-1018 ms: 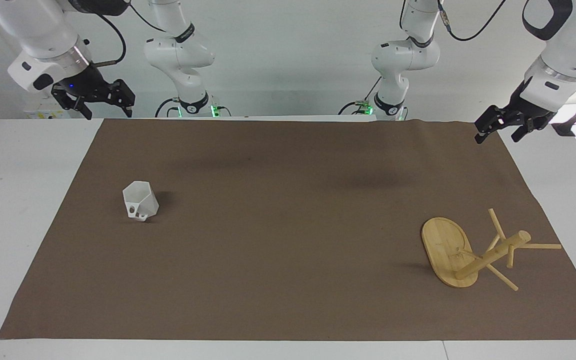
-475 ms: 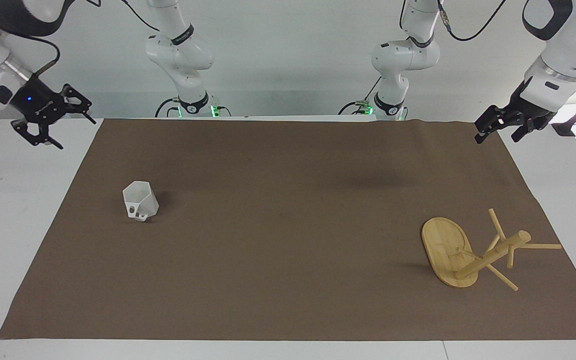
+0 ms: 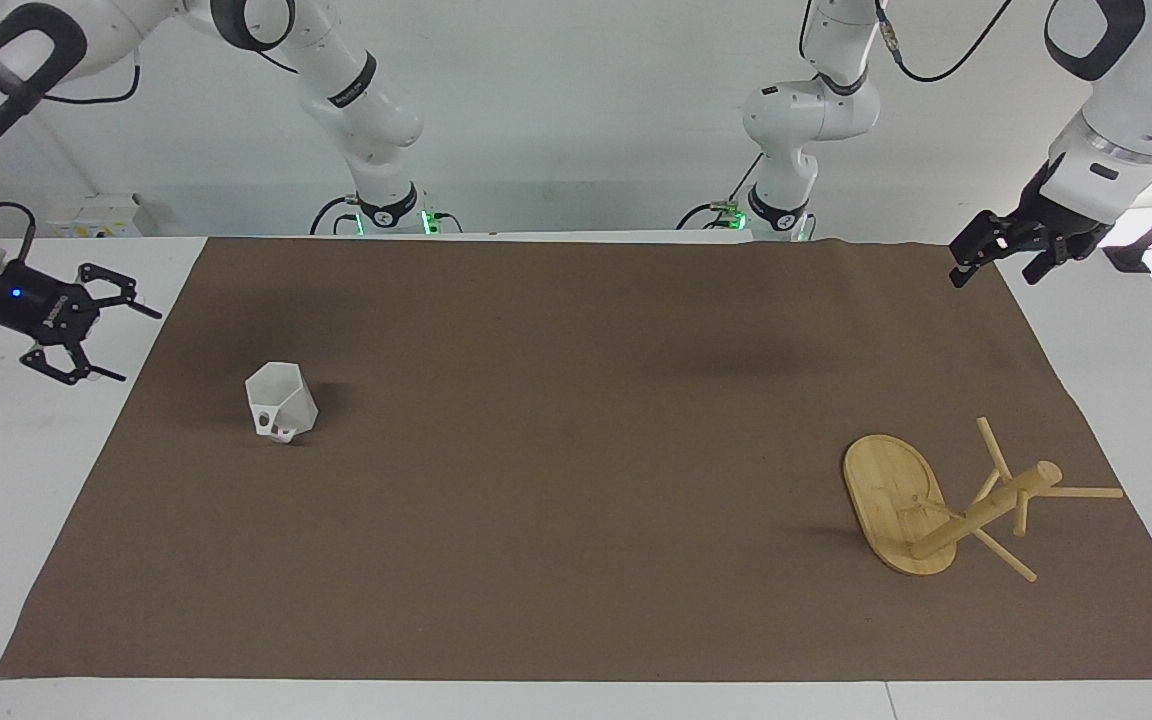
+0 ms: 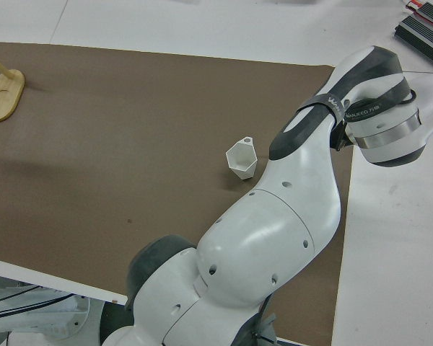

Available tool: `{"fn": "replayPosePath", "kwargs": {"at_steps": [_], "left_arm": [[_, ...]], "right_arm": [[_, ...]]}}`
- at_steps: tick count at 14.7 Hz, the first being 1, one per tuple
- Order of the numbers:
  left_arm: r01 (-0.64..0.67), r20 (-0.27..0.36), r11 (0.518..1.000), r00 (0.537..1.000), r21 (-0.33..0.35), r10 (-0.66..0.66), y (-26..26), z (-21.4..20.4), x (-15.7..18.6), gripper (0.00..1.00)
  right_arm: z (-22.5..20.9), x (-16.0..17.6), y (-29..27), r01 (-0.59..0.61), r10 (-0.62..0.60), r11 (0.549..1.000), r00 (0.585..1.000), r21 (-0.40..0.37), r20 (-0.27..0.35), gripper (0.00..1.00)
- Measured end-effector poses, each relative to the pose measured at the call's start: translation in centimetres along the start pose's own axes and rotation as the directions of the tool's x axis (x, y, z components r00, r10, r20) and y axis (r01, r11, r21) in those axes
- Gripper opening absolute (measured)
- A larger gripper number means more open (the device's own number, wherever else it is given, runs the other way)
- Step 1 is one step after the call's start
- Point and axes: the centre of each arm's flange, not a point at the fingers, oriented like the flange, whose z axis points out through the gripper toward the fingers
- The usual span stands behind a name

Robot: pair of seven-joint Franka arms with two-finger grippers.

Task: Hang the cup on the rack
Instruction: 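Move the right gripper toward the white hexagonal mug, then close the right gripper on the white mug's rim and lift it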

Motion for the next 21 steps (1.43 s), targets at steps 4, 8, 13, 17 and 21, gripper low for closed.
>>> {"fn": "replayPosePath", "kwargs": {"at_steps": [4,8,13,17,21], "left_arm": [[0.000,0.000,1.000,1.000,0.000,0.000,0.0,0.0,0.0,1.00],[0.000,0.000,1.000,1.000,0.000,0.000,0.0,0.0,0.0,1.00],[-0.001,0.000,1.000,1.000,0.000,0.001,0.0,0.0,0.0,1.00],[0.000,0.002,1.000,1.000,0.000,0.000,0.0,0.0,0.0,1.00],[0.000,0.002,1.000,1.000,0.000,0.000,0.0,0.0,0.0,1.00]], "right_arm": [[4.9,-4.7,2.4,0.126,-0.118,0.992,0.969,0.022,-0.215,1.00],[9.2,-7.4,3.9,0.198,-0.183,0.980,0.933,0.017,-0.310,1.00],[13.5,-7.6,3.9,0.286,-0.256,0.958,0.894,0.028,-0.367,1.00],[14.7,-7.8,3.4,0.280,-0.243,0.959,0.892,0.043,-0.381,1.00],[16.0,-8.7,2.1,0.284,-0.241,0.958,0.882,0.049,-0.405,1.00]]}}
